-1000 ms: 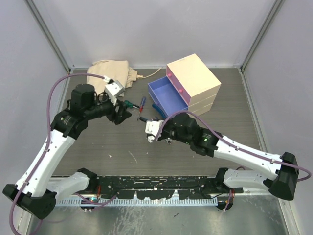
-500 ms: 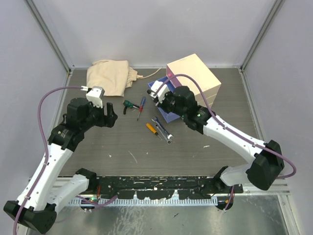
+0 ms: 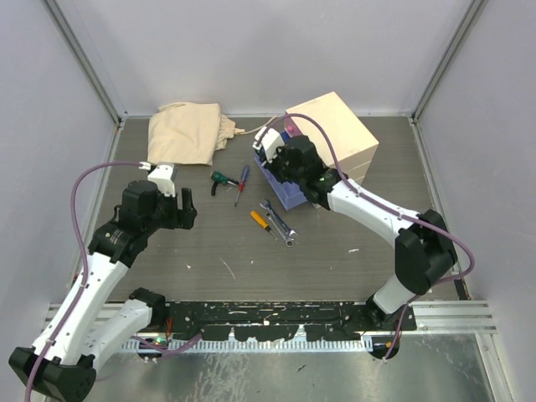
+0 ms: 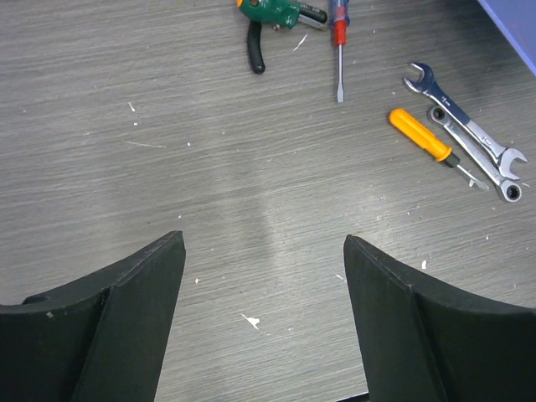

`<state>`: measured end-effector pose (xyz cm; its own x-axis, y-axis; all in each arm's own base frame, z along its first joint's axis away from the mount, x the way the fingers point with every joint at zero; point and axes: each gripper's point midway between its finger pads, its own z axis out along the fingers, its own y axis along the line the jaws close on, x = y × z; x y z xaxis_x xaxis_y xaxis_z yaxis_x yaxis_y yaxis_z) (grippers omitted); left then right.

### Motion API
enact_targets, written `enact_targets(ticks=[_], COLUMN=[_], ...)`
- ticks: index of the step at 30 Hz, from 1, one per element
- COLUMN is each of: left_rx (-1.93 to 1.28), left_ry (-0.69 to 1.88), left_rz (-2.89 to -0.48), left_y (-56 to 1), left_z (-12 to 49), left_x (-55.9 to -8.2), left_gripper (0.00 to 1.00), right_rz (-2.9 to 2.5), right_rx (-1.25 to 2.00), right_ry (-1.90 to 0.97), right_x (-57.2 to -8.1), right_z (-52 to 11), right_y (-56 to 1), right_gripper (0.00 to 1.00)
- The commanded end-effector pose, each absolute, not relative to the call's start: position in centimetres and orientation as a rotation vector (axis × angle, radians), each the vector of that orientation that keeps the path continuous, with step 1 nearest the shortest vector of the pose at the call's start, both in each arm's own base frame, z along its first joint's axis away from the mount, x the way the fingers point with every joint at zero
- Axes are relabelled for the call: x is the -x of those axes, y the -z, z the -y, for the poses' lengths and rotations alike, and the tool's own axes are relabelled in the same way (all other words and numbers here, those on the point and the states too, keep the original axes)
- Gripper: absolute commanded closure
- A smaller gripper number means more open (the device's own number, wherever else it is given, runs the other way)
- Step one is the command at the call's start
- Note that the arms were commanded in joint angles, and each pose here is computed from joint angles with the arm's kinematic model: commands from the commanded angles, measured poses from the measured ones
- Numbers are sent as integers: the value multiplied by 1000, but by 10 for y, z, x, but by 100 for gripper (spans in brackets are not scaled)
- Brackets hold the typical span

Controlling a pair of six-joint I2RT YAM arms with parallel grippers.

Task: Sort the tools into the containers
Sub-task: Place the pliers in the drawer.

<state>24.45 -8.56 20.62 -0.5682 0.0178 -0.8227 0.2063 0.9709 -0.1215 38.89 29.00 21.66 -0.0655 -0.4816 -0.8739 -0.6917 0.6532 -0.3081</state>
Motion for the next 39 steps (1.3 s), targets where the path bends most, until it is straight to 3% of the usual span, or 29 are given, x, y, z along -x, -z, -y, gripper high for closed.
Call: enact_targets(ticks=[1, 22, 29, 34, 39], left_rx=[-110, -132, -131, -131, -128], left_ry=[251, 257, 248, 244, 244], left_rz=[-2118, -2149, -2154, -2155, -2157], left_y=[-213, -205, -203, -203, -202], left_z=[84, 88, 87, 86, 86], left_x=[-252, -255, -256, -256, -256], left_gripper=[22, 20, 20, 19, 19], right_rz=[-1575, -1734, -1770, -1759, -1737], right_rx=[843, 837, 864, 856, 845], right_ry=[-132, 89, 138, 100, 42], right_x=[-417, -450, -455, -452, -445], right_z=[-286, -259, -254, -257, -261], right_y=[-273, -220, -205, -213, -227], right_gripper=[99, 98, 88, 72, 62])
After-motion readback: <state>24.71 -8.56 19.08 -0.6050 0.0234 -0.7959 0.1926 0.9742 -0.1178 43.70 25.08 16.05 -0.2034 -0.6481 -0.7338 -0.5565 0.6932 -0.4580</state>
